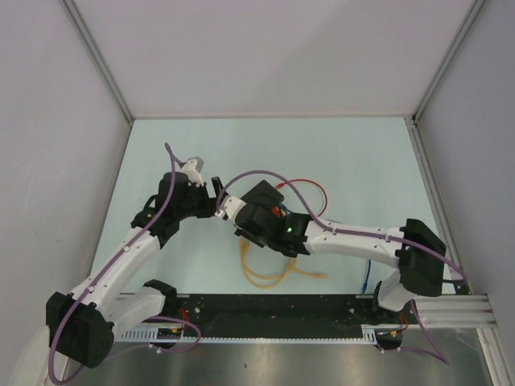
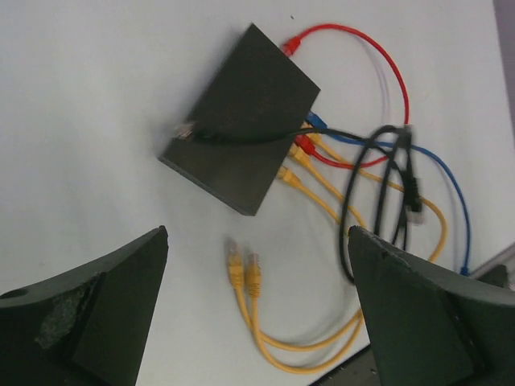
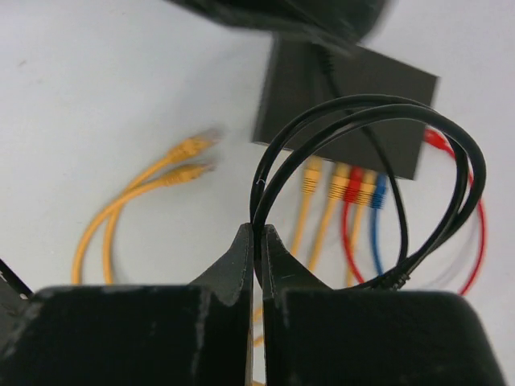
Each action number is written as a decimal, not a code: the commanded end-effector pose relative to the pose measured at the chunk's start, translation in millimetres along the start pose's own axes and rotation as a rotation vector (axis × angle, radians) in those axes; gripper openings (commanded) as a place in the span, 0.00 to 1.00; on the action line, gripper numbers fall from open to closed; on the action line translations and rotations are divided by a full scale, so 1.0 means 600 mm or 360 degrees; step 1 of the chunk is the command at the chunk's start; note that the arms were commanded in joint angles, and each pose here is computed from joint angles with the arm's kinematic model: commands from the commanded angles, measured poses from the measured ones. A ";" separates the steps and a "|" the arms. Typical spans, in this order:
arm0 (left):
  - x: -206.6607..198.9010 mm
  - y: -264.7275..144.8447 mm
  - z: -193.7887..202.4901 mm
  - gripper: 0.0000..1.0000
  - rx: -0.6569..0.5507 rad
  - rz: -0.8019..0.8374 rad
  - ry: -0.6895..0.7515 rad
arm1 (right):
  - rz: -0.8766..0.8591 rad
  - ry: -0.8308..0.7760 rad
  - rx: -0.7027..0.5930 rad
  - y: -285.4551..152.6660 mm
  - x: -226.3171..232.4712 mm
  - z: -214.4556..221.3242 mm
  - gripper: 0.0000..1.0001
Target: Insert the plug into the switch port
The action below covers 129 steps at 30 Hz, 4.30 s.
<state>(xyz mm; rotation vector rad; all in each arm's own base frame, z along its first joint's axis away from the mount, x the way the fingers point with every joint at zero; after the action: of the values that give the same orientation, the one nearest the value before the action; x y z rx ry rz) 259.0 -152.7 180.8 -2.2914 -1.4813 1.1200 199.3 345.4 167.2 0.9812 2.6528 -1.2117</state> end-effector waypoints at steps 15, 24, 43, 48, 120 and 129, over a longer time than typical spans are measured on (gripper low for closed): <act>-0.008 0.020 0.131 0.68 0.0365 0.0276 -0.0379 | -0.0221 0.0146 -0.0205 0.069 0.110 -0.050 0.00; 0.000 -0.001 0.151 0.02 0.0520 0.0271 -0.0158 | -0.0464 0.0269 -0.0190 0.012 0.106 -0.053 0.31; -0.110 -0.054 0.152 0.01 0.0610 0.0754 0.0358 | -0.0373 0.1108 -0.0096 0.013 -0.117 0.007 0.60; -0.119 -0.062 0.141 0.01 0.0560 0.0780 0.0390 | -0.0519 0.1158 0.0050 0.056 -0.067 0.029 0.60; -0.084 0.017 -0.014 0.31 -0.0003 0.0268 -0.0475 | 0.0154 0.0429 -0.0094 -0.013 0.020 0.008 0.00; -0.103 0.010 0.002 0.00 0.0019 0.0455 -0.0418 | -0.0088 0.0604 -0.0189 -0.019 0.024 -0.011 0.02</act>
<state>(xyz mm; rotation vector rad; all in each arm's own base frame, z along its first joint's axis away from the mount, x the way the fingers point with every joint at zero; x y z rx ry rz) 250.4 -201.8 186.9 -2.3329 -1.3297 1.5811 179.3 343.5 153.0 1.2659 2.8413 -1.1017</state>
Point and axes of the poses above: each gripper's point midway between its finger pads, its own y axis out along the fingers, its own x axis along the line the jaws close on, z = x × y, the point moved 2 cm from there along -y, back along the fingers, and after that the axes turned 1 degree about -y, right-handed, at the moved point
